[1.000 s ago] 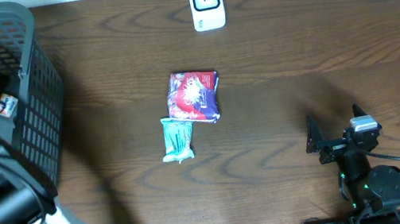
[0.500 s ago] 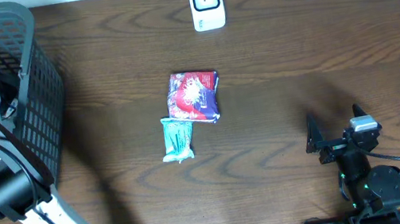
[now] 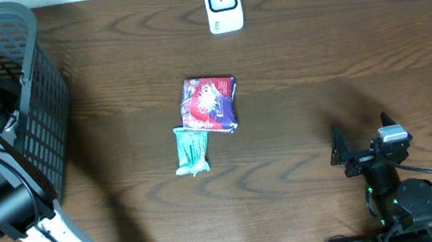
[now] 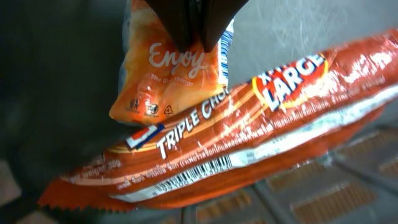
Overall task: Scan the item barcode
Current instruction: 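Reach into the basket and grasp the small orange packet with the left gripper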
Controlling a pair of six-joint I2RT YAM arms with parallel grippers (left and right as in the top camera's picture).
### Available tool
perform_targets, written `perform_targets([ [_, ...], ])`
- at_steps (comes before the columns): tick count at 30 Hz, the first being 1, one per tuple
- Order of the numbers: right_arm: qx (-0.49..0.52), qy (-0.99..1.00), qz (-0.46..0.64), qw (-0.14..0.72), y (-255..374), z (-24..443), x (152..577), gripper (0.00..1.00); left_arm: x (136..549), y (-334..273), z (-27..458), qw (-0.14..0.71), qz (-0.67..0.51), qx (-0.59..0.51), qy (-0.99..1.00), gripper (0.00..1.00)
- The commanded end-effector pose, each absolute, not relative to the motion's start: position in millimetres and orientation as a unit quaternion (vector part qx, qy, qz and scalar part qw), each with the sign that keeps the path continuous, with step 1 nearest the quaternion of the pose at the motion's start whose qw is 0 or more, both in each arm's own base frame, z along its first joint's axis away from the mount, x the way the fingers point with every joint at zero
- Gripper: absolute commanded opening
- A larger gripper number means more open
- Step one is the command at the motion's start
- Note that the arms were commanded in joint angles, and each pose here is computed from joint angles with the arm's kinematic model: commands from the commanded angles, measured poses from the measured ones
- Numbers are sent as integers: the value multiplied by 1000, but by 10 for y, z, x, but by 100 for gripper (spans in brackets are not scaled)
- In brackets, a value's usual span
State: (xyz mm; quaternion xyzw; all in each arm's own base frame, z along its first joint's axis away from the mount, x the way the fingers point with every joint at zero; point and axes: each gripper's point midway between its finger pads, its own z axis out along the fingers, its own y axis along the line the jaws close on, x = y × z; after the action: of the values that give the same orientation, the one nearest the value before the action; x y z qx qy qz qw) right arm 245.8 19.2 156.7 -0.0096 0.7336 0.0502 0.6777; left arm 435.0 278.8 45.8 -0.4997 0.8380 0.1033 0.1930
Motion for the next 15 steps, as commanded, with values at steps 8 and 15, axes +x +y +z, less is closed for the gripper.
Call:
perform_targets([
  [8,-16,734,48,677,204,1556,2455,99,4262,2581,913,205,68,-494,842,7],
  [15,-16,734,48,677,204,1556,2455,99,4234,2520,1021,209,57,-491,844,68],
])
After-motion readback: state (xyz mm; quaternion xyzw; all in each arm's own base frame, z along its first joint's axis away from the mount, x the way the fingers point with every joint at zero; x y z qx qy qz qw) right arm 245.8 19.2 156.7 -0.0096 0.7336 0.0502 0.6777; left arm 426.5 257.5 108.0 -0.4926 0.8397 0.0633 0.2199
